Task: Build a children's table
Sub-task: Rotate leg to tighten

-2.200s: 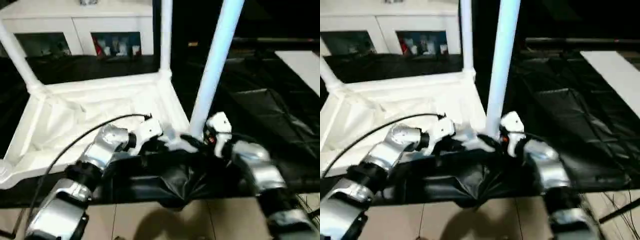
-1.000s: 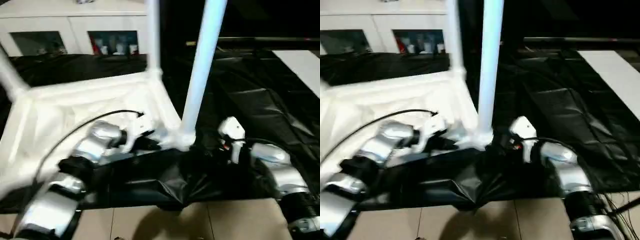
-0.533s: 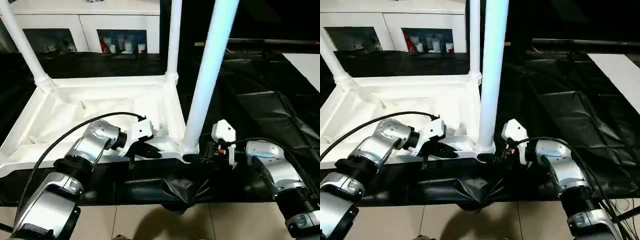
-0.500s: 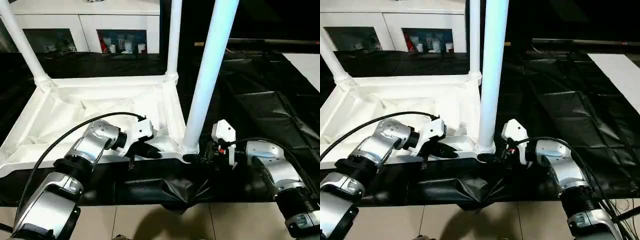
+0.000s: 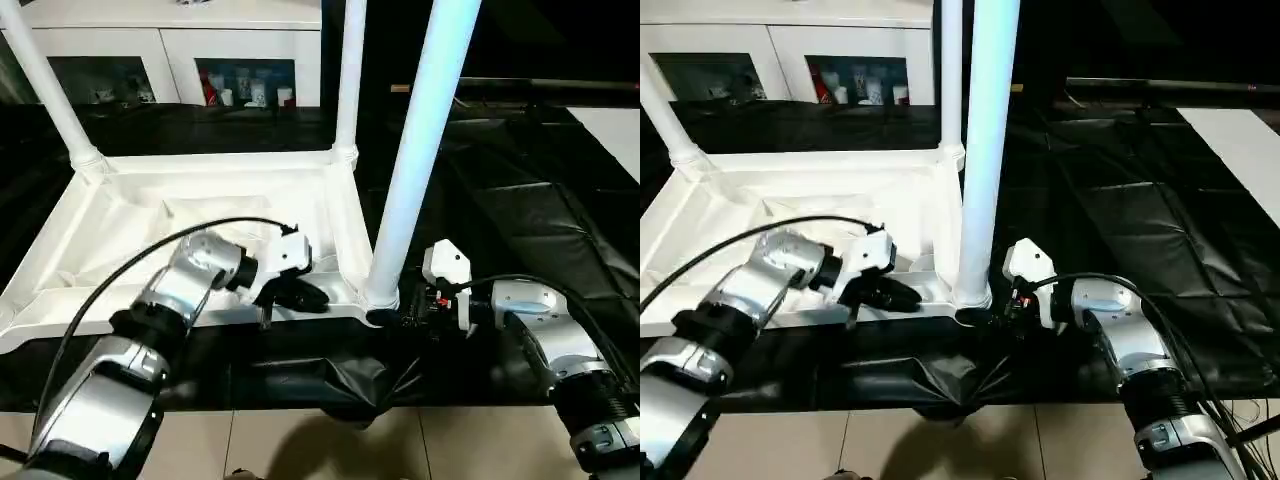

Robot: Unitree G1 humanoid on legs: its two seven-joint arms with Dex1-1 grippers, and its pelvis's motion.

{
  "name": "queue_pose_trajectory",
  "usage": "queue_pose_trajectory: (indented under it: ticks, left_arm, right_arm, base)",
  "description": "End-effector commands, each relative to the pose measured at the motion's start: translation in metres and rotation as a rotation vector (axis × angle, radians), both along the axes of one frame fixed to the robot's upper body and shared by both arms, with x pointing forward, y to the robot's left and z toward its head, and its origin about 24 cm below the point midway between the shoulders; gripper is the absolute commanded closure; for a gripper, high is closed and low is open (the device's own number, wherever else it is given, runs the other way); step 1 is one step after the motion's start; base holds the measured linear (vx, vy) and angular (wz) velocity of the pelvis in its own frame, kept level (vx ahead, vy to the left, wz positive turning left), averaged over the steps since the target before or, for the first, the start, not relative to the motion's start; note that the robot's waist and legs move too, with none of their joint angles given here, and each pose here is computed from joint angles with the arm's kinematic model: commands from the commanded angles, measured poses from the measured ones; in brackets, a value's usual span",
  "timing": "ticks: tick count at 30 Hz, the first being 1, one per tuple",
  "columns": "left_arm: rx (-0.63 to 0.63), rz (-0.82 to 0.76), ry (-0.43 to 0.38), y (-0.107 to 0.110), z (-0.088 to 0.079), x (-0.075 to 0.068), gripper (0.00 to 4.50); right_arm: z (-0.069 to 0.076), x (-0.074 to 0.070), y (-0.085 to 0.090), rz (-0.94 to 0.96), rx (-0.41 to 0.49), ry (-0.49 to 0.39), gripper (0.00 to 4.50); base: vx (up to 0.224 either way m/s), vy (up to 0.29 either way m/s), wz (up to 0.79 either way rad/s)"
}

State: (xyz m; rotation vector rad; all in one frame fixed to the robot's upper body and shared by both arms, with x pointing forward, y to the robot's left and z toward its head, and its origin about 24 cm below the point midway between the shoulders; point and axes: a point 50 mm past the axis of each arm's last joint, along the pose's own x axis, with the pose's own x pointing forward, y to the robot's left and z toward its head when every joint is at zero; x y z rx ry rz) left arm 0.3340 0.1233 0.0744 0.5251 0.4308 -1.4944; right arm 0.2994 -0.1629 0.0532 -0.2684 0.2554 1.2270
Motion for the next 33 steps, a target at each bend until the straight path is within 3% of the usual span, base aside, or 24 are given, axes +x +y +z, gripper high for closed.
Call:
queue_pose_trajectory:
  ticks: [1,8,19,26,30,31,33]
  left_arm:
    - [0.054,-0.022,-0.001,0.004,0.002,0.002,3.85]
    - [0.134,-0.039,0.009,0.012,-0.005,0.001,3.85]
    - [0.112,-0.003,-0.026,0.011,-0.006,0.005,3.85]
    - [0.097,-0.003,-0.014,0.010,-0.006,0.005,4.46]
    - [0.088,-0.005,-0.006,0.010,-0.006,0.005,4.46]
    - [0.085,-0.005,-0.006,0.010,-0.006,0.005,4.50]
    - [0.081,-0.006,0.000,0.010,-0.007,0.005,4.50]
  right_arm:
    - [-0.002,-0.002,0.004,0.049,-0.020,0.011,0.65]
    - [-0.003,-0.002,0.004,0.045,-0.025,0.008,0.65]
    - [-0.004,-0.002,0.005,0.045,-0.029,0.005,0.65]
    - [-0.004,-0.001,0.006,0.047,-0.033,-0.002,0.65]
    - [-0.005,-0.001,0.007,0.049,-0.031,0.005,0.65]
    - [-0.005,-0.001,0.008,0.047,-0.027,0.007,0.94]
    - [-0.006,0.000,0.008,0.040,-0.021,0.010,0.94]
  base:
    - [0.000,0.000,0.00]
    - [0.000,0.000,0.00]
    - [0.000,0.000,0.00]
    - [0.000,0.000,0.00]
    - [0.000,0.000,0.00]
    - [0.000,0.000,0.00]
    - [0.000,0.000,0.00]
